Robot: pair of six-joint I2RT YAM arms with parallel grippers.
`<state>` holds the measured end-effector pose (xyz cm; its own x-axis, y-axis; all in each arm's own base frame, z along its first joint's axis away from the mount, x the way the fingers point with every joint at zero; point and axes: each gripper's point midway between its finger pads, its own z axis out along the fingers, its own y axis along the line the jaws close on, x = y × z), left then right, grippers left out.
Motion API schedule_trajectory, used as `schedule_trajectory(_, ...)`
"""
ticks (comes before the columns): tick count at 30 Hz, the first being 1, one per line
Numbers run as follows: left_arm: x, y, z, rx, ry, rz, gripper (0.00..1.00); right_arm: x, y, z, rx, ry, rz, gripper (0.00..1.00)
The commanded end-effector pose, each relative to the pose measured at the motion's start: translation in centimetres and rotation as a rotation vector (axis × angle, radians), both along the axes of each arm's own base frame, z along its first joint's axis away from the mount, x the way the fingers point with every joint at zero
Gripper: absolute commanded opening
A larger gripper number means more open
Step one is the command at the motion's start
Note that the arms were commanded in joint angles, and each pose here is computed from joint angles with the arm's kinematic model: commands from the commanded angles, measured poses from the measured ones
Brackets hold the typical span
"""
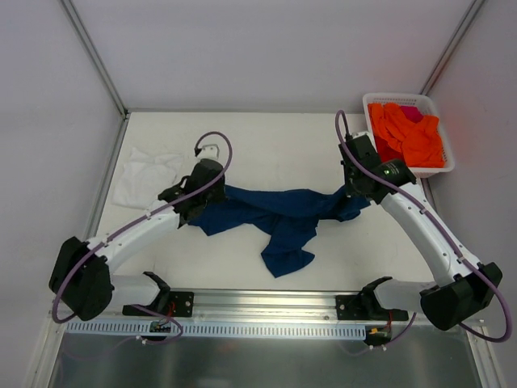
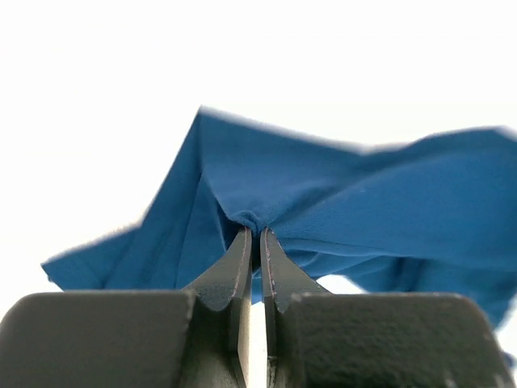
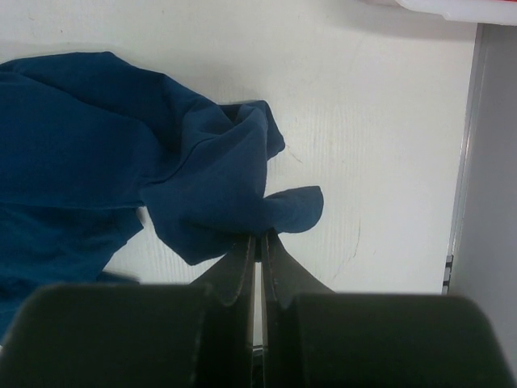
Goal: Fold and stack the t-shirts
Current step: Flatten out the tshirt
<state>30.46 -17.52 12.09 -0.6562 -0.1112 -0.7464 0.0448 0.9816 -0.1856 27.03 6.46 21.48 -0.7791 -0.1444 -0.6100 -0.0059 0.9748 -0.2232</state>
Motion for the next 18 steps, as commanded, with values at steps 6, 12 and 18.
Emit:
schedule_trajectory(6,-0.7,3.0,13.7,-0.016,-0.240,0.039,0.00,-0.2,-0.5,2.9,0.024,-0.113,-0.024,0.01)
schedule_trajectory(12,-2.5,4.9,23.6,-0.075,-0.409,0.042,0.00,-0.1,-1.0,11.2,0.069,-0.299,0.001,0.00)
schedule_trajectory(18,-5.9,5.9,32.7,-0.197,-0.559,-0.022,0.00,-2.2,-1.9,22.4,0.152,-0.541,0.064,0.00)
